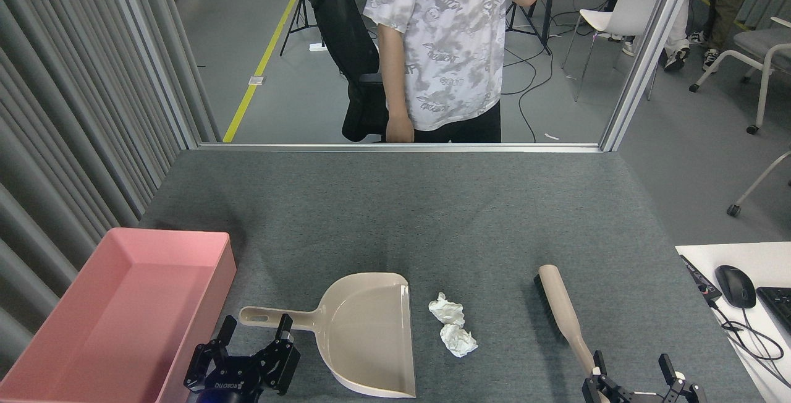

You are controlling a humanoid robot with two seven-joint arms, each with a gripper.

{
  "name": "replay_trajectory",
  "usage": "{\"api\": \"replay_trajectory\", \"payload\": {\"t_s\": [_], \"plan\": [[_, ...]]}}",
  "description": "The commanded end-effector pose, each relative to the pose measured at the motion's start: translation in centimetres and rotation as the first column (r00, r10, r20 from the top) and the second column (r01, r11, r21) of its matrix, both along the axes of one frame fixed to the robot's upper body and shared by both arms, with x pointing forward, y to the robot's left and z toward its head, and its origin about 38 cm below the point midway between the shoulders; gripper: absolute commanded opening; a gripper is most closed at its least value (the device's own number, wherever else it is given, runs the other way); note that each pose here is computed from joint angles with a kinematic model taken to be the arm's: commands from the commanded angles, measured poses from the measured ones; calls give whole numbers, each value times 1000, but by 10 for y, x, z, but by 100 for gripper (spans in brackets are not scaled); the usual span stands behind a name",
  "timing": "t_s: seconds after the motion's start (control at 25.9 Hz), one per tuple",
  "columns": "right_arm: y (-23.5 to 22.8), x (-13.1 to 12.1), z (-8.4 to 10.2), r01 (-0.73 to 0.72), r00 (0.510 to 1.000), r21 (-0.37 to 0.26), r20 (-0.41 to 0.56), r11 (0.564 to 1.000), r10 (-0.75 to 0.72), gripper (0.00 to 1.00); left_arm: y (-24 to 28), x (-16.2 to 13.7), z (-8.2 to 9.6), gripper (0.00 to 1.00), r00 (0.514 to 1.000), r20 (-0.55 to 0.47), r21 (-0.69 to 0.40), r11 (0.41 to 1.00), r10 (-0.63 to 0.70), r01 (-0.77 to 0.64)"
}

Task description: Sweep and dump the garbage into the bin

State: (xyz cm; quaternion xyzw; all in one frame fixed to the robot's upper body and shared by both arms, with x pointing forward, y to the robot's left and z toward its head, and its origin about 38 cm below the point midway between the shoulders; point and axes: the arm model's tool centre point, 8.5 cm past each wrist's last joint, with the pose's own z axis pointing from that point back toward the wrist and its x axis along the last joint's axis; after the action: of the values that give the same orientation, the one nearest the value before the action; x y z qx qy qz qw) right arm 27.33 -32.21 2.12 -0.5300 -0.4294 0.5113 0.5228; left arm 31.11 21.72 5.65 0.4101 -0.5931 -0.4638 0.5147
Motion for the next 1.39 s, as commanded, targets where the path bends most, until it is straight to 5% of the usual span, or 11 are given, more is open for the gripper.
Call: {"api": "replay_trajectory", "payload": {"t_s": [0.0, 0.15, 0.39, 0.81, 1.12, 1.35], "plan": [[0, 0, 0, 0, 1000, 1, 0, 1000, 0, 98, -1, -3, 0, 99, 1000, 10, -6, 1000, -16, 16], [0, 0, 0, 0, 1000, 0, -1, 1000, 0, 98, 1, -2, 2, 99, 999, 29, 19, 1000, -14, 14], [0, 0, 0, -1, 1000, -2, -1, 1000, 1, 98, 0, 2, 11, 99, 997, 76, 272, 962, -25, 4], [0, 0, 3, -1, 1000, -3, 7, 1000, 1, 98, 1, 0, 17, 100, 989, 148, 250, 967, 9, -46], [-1, 0, 3, 0, 1000, -5, 7, 1000, 0, 98, 5, -2, 17, 100, 993, 103, -128, 991, 59, -46], [-1, 0, 4, -1, 1000, -4, 10, 1000, 1, 98, 9, -2, 12, 100, 999, 16, -485, 874, 51, -37]]}}
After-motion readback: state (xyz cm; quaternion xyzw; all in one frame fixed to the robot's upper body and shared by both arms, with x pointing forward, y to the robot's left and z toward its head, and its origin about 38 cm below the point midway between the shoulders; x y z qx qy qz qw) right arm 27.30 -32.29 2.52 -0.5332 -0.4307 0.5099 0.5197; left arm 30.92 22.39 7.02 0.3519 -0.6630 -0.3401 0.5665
